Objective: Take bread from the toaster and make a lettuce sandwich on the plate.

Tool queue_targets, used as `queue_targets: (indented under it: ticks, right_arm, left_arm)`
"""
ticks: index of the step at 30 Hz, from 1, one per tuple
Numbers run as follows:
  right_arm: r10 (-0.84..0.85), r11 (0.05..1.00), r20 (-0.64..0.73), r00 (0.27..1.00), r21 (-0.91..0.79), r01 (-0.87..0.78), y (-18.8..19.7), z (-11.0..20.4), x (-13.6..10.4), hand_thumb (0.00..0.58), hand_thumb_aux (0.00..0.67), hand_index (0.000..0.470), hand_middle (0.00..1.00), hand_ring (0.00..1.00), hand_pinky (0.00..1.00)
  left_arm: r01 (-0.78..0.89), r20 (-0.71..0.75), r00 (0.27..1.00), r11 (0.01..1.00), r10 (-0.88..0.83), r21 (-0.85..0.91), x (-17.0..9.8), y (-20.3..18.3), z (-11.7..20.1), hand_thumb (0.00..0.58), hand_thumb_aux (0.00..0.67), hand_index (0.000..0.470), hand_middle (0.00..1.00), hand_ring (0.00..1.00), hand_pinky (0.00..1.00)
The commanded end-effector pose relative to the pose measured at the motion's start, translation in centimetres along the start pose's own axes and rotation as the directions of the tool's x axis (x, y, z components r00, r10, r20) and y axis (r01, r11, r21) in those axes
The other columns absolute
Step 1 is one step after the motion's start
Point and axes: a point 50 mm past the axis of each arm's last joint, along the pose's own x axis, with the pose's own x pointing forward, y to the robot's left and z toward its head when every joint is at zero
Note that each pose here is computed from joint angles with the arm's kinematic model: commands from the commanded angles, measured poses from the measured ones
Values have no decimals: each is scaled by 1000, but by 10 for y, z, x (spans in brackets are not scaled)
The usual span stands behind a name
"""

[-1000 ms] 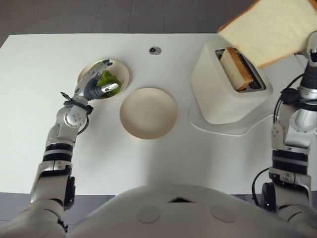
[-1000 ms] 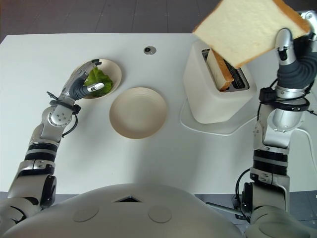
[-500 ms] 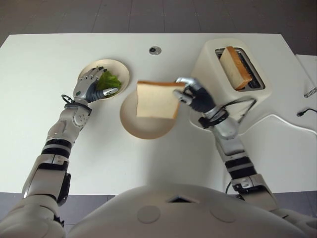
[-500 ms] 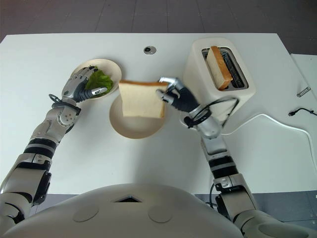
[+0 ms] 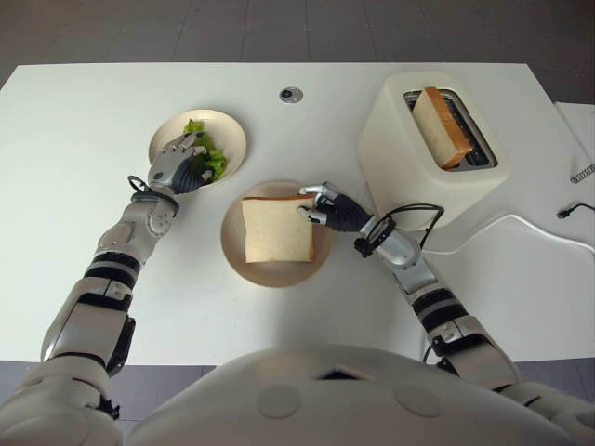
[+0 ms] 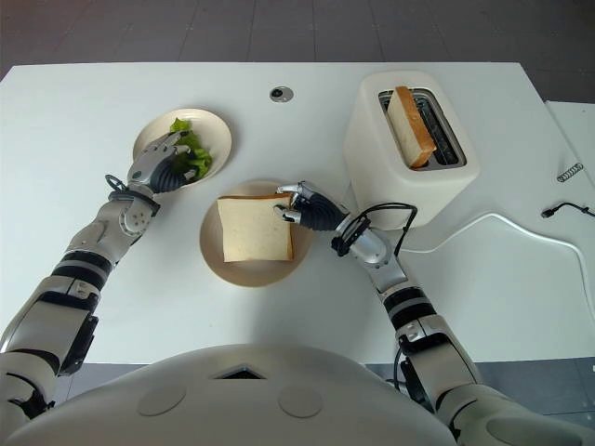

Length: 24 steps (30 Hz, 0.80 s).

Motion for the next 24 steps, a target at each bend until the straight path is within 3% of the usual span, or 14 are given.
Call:
queue_targets:
  ticks: [1, 2, 3, 4, 7, 14, 17, 24]
  right_arm:
    - [67, 998, -8, 998, -21, -67, 7, -1, -3, 580, 670, 470, 1000, 1000, 1000]
    - [57, 998, -10, 998, -29, -58, 6, -1, -3, 579, 646, 453, 1000, 1000, 1000]
    - [41, 998, -6, 999, -40, -42, 3, 0, -3, 234, 152, 107, 929, 929, 929]
    - [20, 999, 6, 1000, -47, -19, 0, 2, -2, 0, 0, 0, 816, 816, 816]
    - [-58, 996, 56, 997, -68, 61, -11, 9, -1, 0, 0, 0, 431, 431, 431]
    - [-216, 955, 71, 974, -195, 226, -37, 12, -3, 0, 0, 0, 286, 286, 286]
    - [-305, 924, 85, 948, -214, 317, -49, 13, -7, 0, 0, 0, 275, 275, 275]
    - [-424, 882, 156, 892, -155, 446, -64, 25, -11, 0, 0, 0, 220, 220, 220]
  left_arm:
    - [57, 5, 998, 998, -57, -5, -3, -9, 0, 580, 670, 470, 0, 0, 0]
    - [41, 18, 999, 999, -40, -30, -2, -8, 2, 580, 670, 470, 0, 0, 0]
    - [21, 32, 999, 998, -19, -60, -1, -6, 4, 580, 670, 470, 0, 0, 0]
    - [-3, 51, 999, 995, 8, -98, 1, -2, 7, 580, 670, 470, 0, 0, 0]
    - [-68, 109, 990, 975, 93, -210, 3, 8, 17, 580, 670, 470, 0, 0, 0]
    - [-97, 207, 961, 927, 182, -363, -2, 20, 30, 580, 670, 470, 0, 0, 0]
    - [-67, 291, 938, 919, 191, -388, -9, 23, 38, 580, 670, 470, 0, 0, 0]
    - [140, 582, 804, 914, 120, -381, -44, 25, 62, 580, 665, 466, 0, 0, 0]
